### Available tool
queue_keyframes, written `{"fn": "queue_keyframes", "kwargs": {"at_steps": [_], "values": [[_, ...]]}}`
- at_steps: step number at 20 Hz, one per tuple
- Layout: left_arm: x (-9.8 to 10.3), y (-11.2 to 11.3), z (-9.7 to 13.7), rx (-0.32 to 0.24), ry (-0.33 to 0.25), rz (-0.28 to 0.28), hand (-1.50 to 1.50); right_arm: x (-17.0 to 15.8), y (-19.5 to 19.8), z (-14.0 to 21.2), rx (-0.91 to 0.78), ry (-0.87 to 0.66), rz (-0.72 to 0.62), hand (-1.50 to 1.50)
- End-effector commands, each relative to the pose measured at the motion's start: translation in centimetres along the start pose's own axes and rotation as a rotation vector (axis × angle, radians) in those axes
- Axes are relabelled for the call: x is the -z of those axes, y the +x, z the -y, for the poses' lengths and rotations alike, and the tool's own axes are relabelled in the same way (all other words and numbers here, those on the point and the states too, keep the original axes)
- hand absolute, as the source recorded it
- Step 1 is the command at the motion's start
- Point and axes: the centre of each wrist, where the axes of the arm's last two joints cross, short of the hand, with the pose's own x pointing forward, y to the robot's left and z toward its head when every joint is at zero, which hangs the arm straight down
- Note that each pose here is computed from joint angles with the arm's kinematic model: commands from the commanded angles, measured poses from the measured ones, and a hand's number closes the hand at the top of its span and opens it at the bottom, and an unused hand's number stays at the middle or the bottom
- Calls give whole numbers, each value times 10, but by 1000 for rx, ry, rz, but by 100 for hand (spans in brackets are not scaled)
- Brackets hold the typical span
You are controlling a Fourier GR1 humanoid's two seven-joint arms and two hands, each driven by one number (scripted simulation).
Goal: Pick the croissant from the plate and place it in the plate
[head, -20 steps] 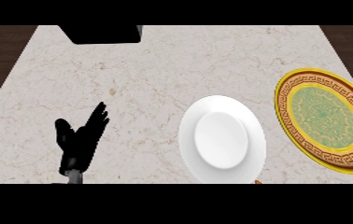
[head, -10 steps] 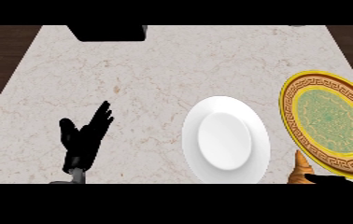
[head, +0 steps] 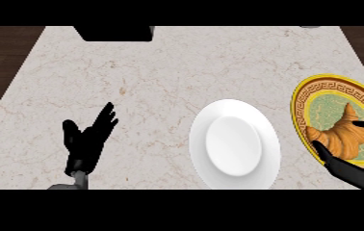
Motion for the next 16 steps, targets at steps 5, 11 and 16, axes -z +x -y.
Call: {"fn": "queue_keyframes", "kwargs": {"at_steps": [5,11,16], "values": [[0,1,22,-9,-39,-22,0,75,-80,13,64,-32,-9,150],[10,15,23,5,-25,-3,0,106,-120,23,-91,108,-216,150],[7,3,16,-2,-39,-14,0,105,-142,2,-147,342,-223,-150]]}}
